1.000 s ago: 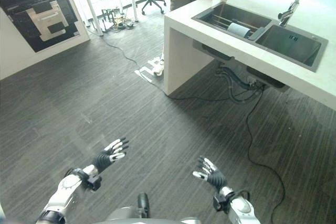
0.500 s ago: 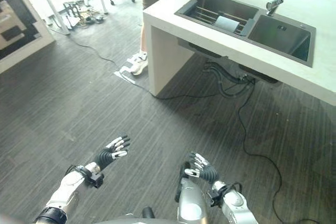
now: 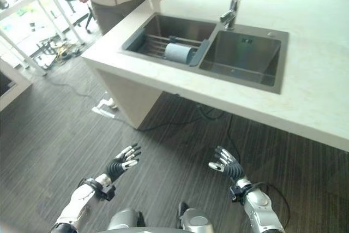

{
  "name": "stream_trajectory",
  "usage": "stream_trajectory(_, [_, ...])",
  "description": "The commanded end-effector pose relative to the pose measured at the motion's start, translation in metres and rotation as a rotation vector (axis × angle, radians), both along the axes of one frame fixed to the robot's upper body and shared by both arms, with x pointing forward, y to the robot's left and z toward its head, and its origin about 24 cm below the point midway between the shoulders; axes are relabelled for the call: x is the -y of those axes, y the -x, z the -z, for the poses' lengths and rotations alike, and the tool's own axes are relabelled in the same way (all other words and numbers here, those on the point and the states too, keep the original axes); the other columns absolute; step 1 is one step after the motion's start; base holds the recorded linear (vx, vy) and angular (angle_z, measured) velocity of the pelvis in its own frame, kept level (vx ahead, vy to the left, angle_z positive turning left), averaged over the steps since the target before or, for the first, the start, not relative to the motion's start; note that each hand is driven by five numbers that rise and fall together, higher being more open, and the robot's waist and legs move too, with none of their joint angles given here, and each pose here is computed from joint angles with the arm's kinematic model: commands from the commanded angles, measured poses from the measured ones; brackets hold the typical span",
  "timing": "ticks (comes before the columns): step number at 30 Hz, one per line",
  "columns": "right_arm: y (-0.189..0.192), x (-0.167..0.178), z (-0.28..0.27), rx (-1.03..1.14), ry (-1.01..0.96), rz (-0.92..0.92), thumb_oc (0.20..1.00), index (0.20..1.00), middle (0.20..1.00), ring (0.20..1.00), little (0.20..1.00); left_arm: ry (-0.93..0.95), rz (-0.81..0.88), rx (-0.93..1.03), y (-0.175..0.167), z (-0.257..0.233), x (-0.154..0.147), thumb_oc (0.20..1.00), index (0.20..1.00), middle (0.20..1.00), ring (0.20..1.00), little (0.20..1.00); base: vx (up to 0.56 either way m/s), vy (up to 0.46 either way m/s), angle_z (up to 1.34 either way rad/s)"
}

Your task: Place the dishes in the dishwasher.

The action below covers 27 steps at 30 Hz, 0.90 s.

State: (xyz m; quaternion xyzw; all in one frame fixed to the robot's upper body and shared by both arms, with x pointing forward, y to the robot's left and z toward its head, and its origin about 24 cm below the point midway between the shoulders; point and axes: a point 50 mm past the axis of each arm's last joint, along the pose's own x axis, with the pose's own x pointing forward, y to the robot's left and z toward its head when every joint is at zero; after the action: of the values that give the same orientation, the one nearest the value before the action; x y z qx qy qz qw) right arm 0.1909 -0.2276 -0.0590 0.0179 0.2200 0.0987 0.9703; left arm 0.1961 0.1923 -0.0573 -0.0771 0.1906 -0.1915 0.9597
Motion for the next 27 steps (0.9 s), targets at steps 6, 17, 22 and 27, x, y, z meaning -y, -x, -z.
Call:
stream_trajectory(6, [0.012,0.001,0.009,-0.034,0.034,0.014,1.000,1.000,1.000,1.000,1.000,0.063,-0.087,0.096,-0.012,-0.015,-0.010,1.000,1.000,1.000,1.000,1.000,0.37,0.218,-0.69])
stream_trajectory(17, [0.037,0.018,0.034,-0.162,0.005,0.231,1.000,1.000,1.000,1.000,1.000,-0.020,-0.094,0.084,-0.018,-0.013,-0.024,1.000,1.000,1.000,1.000,1.000,0.29,0.422,-0.21])
stream_trajectory(22, [0.043,0.021,0.040,-0.190,0.005,0.263,1.000,1.000,1.000,1.000,1.000,-0.059,-0.157,0.063,-0.013,-0.011,-0.037,1.000,1.000,1.000,1.000,1.000,0.04,0.159,-0.36])
stream_trajectory(27, [0.053,0.034,0.047,-0.246,0.008,0.316,1.000,1.000,1.000,1.000,1.000,-0.091,-0.241,-0.016,-0.002,0.002,-0.049,1.000,1.000,1.000,1.000,1.000,0.06,-0.026,-0.34])
